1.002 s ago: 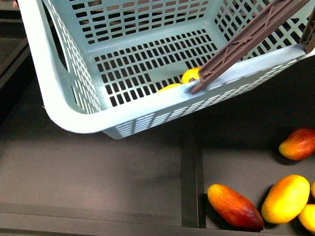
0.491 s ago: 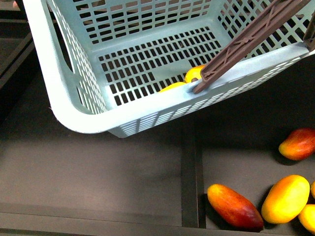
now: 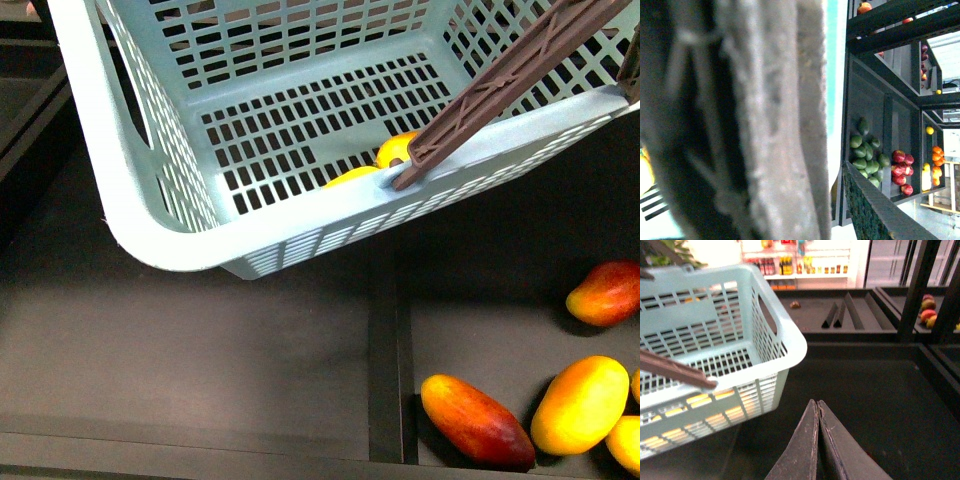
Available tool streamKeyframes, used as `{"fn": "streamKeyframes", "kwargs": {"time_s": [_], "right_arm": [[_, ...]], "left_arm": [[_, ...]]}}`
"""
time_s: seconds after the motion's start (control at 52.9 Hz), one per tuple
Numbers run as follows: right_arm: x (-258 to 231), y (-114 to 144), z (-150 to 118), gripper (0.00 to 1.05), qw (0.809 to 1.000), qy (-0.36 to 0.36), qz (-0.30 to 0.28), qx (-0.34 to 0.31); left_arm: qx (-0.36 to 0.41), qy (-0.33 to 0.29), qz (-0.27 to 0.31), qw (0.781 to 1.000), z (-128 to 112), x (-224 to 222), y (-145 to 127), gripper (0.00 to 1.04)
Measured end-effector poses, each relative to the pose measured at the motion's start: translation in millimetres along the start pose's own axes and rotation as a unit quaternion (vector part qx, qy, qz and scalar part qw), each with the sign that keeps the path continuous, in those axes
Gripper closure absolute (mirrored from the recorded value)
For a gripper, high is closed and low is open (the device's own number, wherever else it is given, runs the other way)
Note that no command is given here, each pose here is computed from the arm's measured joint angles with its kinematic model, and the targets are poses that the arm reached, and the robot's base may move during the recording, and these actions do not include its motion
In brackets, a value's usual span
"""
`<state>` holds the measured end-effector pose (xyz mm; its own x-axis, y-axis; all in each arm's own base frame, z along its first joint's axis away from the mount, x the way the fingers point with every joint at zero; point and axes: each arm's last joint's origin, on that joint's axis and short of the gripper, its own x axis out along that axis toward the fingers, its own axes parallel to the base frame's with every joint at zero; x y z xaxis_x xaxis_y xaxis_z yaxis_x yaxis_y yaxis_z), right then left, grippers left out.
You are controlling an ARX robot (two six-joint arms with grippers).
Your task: Pick lemon and mango into basket
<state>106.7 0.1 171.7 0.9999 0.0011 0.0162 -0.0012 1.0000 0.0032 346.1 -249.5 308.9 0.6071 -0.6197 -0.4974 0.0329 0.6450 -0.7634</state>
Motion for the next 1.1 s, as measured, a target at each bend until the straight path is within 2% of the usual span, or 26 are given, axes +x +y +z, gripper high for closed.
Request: {"fn": "streamKeyframes", "kwargs": {"time_s": [0.057,0.359,0.548,0.756,0.832,0.869,0.907,0.964,1.096], "right_arm": [[-6,0,-4,1.03,1.0,0.016,-0.001,0.0],[-10,0,-2,1.0,1.0,0.002,0.0,0.0],[-10,0,-2,0.6,1.0,0.002,0.0,0.0],[-10,0,-2,0.24,1.0,0.002,0.0,0.0],[-10,0,-2,0.1,1.0,0.002,0.0,0.0],[-10,0,-2,0.07,1.0,0.002,0.0,0.0],[-10,0,-2,0.08,1.0,0.002,0.0,0.0],[-10,0,-2,0.09,1.0,0.001,0.0,0.0],[-10,0,-2,0.09,1.0,0.001,0.0,0.0]], "left_arm": [[0.0,0.0,0.0,1.0,0,0,0,0.78],[-0.001,0.0,0.0,1.0,0,0,0,0.78],[0.0,0.0,0.0,1.0,0,0,0,0.78],[0.0,0.0,0.0,1.0,0,0,0,0.78],[-0.045,-0.108,0.043,0.992,1,1,-1,0.79],[-0.068,-0.169,0.07,0.981,2,1,1,0.79],[-0.084,-0.206,0.084,0.971,4,1,2,0.8],[-0.109,-0.244,0.096,0.959,10,0,7,0.8],[-0.158,-0.273,0.101,0.943,31,-2,31,0.83]]}}
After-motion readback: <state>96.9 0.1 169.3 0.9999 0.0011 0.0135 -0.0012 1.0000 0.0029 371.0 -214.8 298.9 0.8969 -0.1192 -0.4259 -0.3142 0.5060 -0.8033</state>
